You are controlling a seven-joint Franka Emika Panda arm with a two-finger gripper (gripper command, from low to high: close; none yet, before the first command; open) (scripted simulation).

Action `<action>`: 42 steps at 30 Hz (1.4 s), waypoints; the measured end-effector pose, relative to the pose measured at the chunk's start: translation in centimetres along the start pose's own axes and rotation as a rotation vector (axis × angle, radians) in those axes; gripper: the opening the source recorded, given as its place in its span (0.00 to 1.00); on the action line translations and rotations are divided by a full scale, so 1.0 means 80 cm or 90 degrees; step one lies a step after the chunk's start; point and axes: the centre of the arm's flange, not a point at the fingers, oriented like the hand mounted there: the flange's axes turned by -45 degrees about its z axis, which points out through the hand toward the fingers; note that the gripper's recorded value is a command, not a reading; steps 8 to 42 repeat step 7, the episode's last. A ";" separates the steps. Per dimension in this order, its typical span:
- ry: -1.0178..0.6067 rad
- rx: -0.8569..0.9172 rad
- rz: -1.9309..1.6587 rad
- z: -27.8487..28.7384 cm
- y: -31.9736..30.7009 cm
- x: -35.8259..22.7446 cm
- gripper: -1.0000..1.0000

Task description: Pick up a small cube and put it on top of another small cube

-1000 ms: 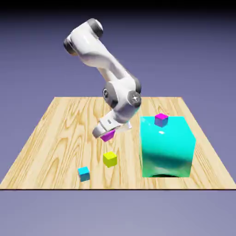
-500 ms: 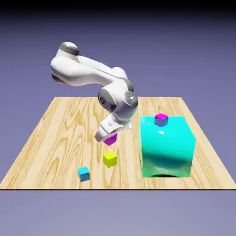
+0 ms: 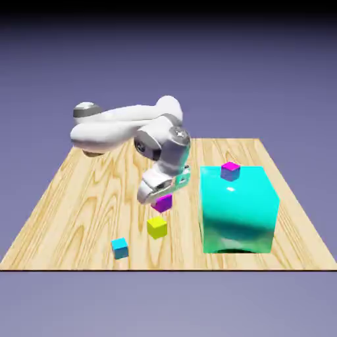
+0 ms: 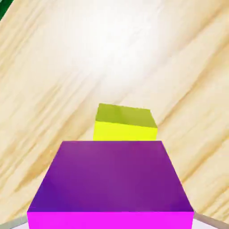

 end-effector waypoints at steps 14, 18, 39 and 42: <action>0.001 -0.001 -0.001 0.069 -0.001 0.006 1.00; 0.001 -0.001 -0.001 0.069 -0.001 0.006 1.00; 0.001 -0.001 -0.001 0.069 -0.001 0.006 1.00; 0.001 -0.001 -0.001 0.069 -0.001 0.006 1.00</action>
